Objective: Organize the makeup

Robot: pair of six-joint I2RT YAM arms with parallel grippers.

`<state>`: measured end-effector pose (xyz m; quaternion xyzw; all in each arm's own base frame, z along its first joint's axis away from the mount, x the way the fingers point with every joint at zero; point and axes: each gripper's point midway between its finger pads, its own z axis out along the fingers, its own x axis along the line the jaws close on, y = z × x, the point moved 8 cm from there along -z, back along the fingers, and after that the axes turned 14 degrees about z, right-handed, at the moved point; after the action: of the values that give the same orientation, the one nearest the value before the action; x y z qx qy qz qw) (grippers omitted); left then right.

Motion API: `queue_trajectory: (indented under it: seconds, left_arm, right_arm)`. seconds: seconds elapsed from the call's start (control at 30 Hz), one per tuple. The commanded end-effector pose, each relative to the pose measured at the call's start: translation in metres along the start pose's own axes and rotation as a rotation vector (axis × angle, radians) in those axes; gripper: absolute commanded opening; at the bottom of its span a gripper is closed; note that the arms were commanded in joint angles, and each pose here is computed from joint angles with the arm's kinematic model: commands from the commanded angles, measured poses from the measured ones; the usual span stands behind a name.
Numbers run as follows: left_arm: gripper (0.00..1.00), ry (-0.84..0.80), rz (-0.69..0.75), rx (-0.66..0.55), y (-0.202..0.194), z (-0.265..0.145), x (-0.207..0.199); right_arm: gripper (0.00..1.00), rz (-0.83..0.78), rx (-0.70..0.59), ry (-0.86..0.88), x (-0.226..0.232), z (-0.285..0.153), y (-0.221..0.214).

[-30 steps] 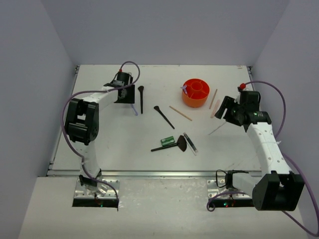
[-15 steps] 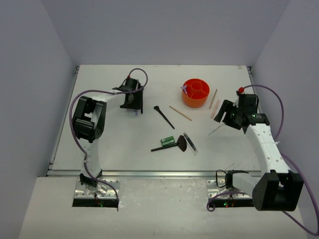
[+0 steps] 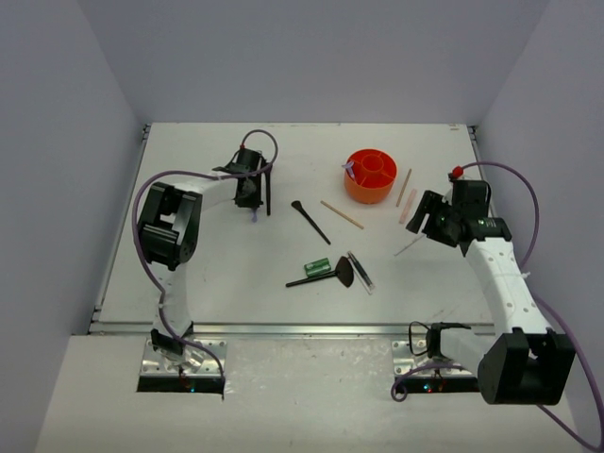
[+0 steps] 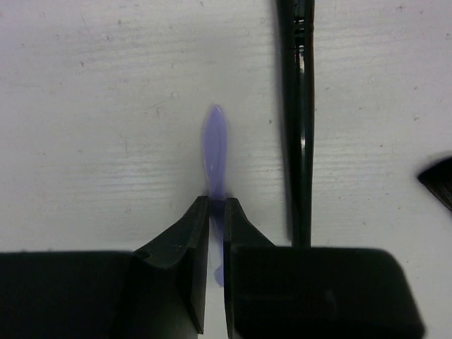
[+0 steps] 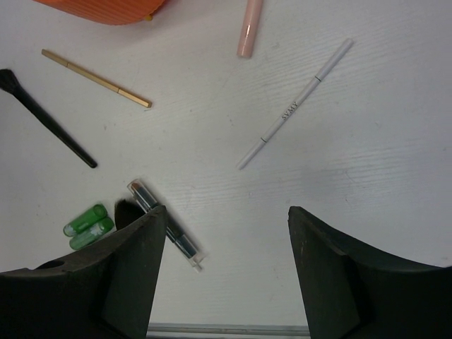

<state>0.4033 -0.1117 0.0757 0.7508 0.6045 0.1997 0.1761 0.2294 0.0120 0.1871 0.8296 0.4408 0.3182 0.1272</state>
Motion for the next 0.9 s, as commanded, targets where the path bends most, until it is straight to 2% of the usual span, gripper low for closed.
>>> queue_trajectory:
  seconds: [0.0,0.2,0.4,0.53,0.63,0.67,0.7,0.73,0.8,0.87]
  left_arm:
    - [0.01,-0.033,-0.050,0.151,-0.034,-0.003,0.005]
    - [0.00,-0.066,-0.155,0.106,-0.014,-0.008,0.019]
    - [0.00,-0.092,-0.130,-0.257,0.078,-0.041,0.030]
    - [0.00,-0.195,-0.074,-0.529,0.160,-0.074,0.024]
    - [0.00,-0.287,-0.014,-0.746,0.216,-0.106,0.003]
    - [0.00,-0.329,0.024,-0.845,0.233,-0.119,-0.014]
    - [0.00,-0.381,0.074,-0.994,0.251,-0.140,-0.035]
    - [0.00,-0.405,0.097,-1.002,0.248,-0.140,-0.040]
    - [0.00,-0.528,0.248,-1.305,0.248,-0.167,-0.091]
    - [0.00,-0.598,0.355,-1.464,0.244,-0.175,-0.127]
  right_arm:
    - [0.70,-0.023,-0.067,-0.001,0.002,-0.010,0.008]
    - [0.71,-0.031,-0.075,0.008,0.002,-0.012,0.007]
    - [0.75,-0.015,-0.065,0.000,-0.002,-0.008,0.002]
    - [0.78,-0.019,-0.062,0.003,0.000,-0.006,0.007]
    - [0.79,-0.025,-0.034,0.039,0.007,-0.003,0.012]
    - [0.79,-0.023,-0.028,0.040,0.007,-0.002,0.013]
    - [0.79,-0.019,-0.014,0.040,0.008,0.001,0.013]
    - [0.79,-0.018,-0.013,0.040,0.008,0.001,0.013]
    - [0.79,-0.005,-0.003,0.047,0.008,0.004,0.011]
    - [0.78,0.000,-0.006,0.044,0.008,0.004,0.011]
